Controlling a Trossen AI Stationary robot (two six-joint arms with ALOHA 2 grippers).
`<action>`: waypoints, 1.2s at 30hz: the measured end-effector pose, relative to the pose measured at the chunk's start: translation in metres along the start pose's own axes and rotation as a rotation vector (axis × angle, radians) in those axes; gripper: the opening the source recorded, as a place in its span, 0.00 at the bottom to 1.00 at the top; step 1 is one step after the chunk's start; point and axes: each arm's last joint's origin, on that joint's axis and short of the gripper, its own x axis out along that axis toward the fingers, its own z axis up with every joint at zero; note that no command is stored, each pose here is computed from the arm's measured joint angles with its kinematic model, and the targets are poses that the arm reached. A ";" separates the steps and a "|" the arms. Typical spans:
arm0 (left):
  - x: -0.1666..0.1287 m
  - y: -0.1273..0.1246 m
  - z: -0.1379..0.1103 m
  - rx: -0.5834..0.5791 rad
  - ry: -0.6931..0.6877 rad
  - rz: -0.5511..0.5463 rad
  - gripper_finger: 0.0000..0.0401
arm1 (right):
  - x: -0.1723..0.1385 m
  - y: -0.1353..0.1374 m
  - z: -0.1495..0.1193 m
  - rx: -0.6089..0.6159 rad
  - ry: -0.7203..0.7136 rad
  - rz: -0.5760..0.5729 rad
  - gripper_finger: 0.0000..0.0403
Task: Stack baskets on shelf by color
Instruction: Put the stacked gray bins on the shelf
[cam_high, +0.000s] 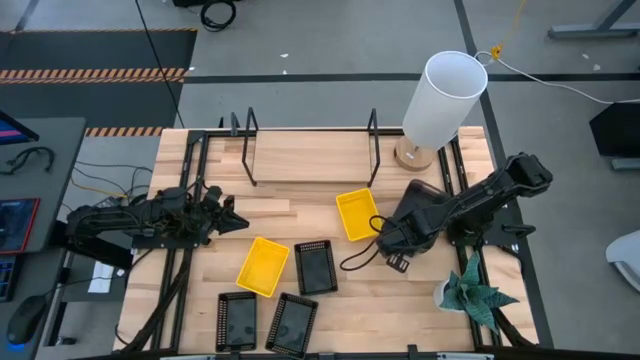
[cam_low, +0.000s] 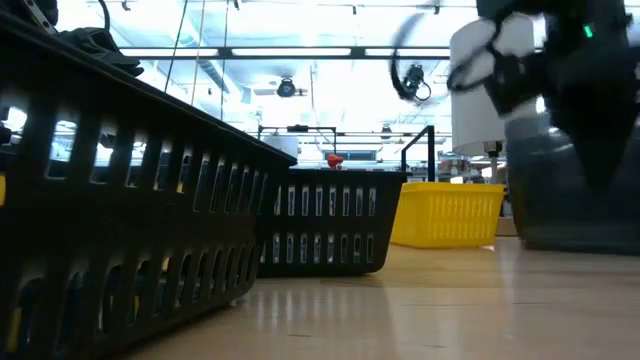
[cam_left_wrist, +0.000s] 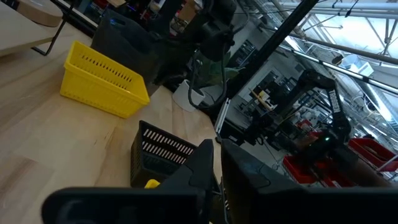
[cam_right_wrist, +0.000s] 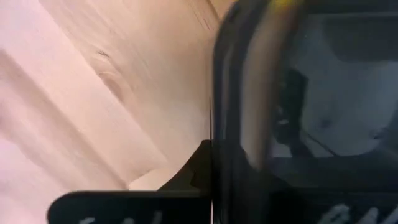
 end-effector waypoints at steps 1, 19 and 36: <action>0.000 0.000 0.000 0.000 0.000 -0.001 0.10 | -0.008 0.003 0.001 0.005 0.002 0.011 0.04; 0.000 0.000 0.000 0.000 0.000 0.000 0.10 | -0.130 0.087 0.054 -0.312 -0.328 0.136 0.03; 0.000 0.000 0.000 0.000 0.001 0.000 0.10 | -0.121 0.022 0.174 -0.458 -0.264 -0.056 0.03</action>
